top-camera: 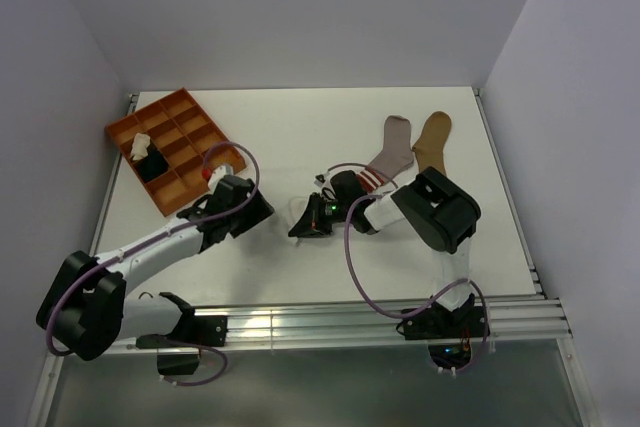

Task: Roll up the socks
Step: Roll the sock at the center of the board.

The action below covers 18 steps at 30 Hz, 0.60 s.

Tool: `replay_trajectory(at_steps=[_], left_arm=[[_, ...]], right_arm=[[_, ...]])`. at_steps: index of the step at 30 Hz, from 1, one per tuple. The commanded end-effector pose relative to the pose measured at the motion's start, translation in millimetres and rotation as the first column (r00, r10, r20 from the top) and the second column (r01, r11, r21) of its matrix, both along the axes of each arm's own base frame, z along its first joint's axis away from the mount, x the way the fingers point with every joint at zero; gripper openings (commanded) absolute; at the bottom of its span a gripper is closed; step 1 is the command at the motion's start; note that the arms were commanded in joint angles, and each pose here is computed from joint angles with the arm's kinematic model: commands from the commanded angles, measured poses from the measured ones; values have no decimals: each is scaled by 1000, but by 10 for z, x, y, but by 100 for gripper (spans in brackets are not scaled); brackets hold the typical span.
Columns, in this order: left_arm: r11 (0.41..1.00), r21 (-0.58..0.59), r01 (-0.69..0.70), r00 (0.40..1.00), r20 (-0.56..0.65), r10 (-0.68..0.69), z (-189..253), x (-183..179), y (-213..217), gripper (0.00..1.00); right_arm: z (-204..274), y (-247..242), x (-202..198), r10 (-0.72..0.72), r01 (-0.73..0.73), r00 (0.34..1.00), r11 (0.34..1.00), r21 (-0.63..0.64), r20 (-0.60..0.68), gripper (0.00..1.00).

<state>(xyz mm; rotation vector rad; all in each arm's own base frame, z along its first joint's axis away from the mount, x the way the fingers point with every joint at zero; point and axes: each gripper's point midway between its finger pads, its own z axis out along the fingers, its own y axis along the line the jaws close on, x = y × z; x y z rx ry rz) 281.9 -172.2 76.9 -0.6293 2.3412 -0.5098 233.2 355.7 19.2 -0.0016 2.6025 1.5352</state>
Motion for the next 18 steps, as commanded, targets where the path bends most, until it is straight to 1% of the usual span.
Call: replay_trajectory(at_steps=[1, 3, 6, 13, 18], left_arm=[[991, -129, 38, 999, 34, -34, 43, -112, -256, 76], [986, -160, 48, 999, 25, -45, -35, -196, -307, 75], [980, -192, 60, 997, 51, -51, -51, -186, -378, 74], [986, -159, 48, 999, 15, -46, -254, -132, -406, 69], [991, -127, 29, 998, -51, -36, -469, -176, -377, 62]], right_arm=[[-587, -287, -261, -49, 22, 987, 984, -177, -153, 0], [-611, -292, -258, -53, 24, 985, 984, -178, -161, 0], [-607, -283, -249, -50, 22, 985, 985, -172, -162, 0], [-613, -285, -263, -50, 22, 984, 986, -164, -170, 0], [-613, -275, -269, -43, 16, 984, 988, -156, -173, 0]])
